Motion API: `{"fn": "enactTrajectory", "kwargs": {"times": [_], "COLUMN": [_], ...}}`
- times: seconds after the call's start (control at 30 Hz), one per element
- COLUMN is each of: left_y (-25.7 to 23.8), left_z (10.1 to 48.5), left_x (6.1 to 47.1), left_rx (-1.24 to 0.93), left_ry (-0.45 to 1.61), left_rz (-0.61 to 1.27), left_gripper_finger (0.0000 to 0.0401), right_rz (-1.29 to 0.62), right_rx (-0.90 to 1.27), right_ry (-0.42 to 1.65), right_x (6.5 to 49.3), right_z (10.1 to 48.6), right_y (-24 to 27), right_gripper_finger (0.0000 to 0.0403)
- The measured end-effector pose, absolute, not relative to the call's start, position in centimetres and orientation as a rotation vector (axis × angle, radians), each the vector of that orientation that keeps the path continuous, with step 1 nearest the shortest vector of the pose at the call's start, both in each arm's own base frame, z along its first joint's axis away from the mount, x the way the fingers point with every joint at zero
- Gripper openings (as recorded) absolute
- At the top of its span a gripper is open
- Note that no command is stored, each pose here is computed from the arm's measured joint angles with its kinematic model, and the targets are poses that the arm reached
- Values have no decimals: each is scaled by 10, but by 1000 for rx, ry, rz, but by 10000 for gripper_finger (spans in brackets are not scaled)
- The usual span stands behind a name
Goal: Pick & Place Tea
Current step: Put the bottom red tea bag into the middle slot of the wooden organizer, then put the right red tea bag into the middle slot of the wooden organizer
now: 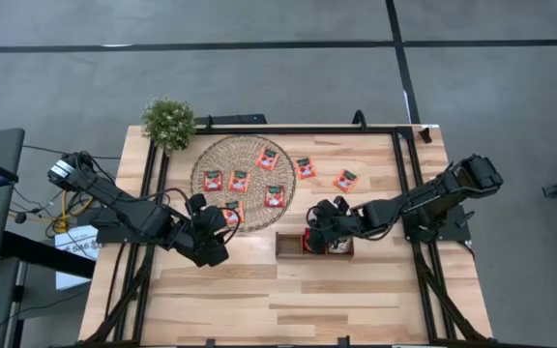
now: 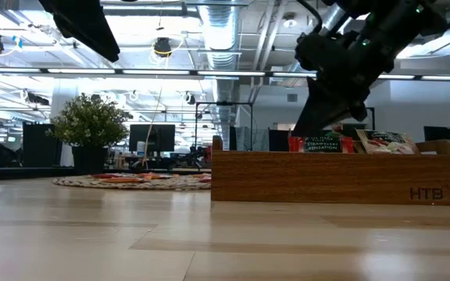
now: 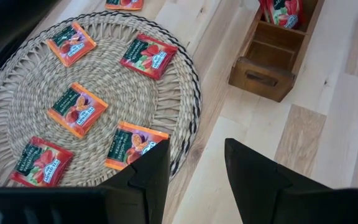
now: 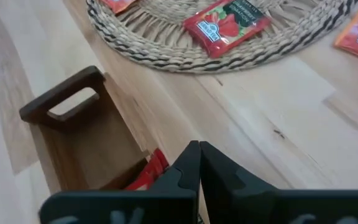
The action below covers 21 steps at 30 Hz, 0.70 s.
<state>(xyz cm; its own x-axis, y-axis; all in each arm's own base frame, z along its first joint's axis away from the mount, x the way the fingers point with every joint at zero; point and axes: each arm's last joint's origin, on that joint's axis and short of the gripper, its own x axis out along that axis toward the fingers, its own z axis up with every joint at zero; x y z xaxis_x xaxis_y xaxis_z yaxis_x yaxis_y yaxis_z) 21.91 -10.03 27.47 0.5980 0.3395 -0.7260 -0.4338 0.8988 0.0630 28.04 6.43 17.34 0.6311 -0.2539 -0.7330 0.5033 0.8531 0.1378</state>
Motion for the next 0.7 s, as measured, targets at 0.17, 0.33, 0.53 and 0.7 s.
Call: {"fn": "enactTrajectory", "kwargs": {"times": [0.17,0.33,0.53,0.7], "left_y": [-100,-101,-101,-101], "left_z": [275,275,276,276], "left_x": [219,220,221,221], "left_rx": [-126,-131,-140,-141], "left_ry": [812,802,791,791], "left_rz": [450,450,445,444], "left_gripper_finger": [147,147,147,147], "right_rz": [-419,-386,-384,-384], "right_rx": [357,374,371,368], "right_ry": [792,806,801,795], "right_x": [283,290,289,289], "right_z": [168,159,160,161], "right_y": [66,68,68,68], "right_gripper_finger": [1,1,1,0]}}
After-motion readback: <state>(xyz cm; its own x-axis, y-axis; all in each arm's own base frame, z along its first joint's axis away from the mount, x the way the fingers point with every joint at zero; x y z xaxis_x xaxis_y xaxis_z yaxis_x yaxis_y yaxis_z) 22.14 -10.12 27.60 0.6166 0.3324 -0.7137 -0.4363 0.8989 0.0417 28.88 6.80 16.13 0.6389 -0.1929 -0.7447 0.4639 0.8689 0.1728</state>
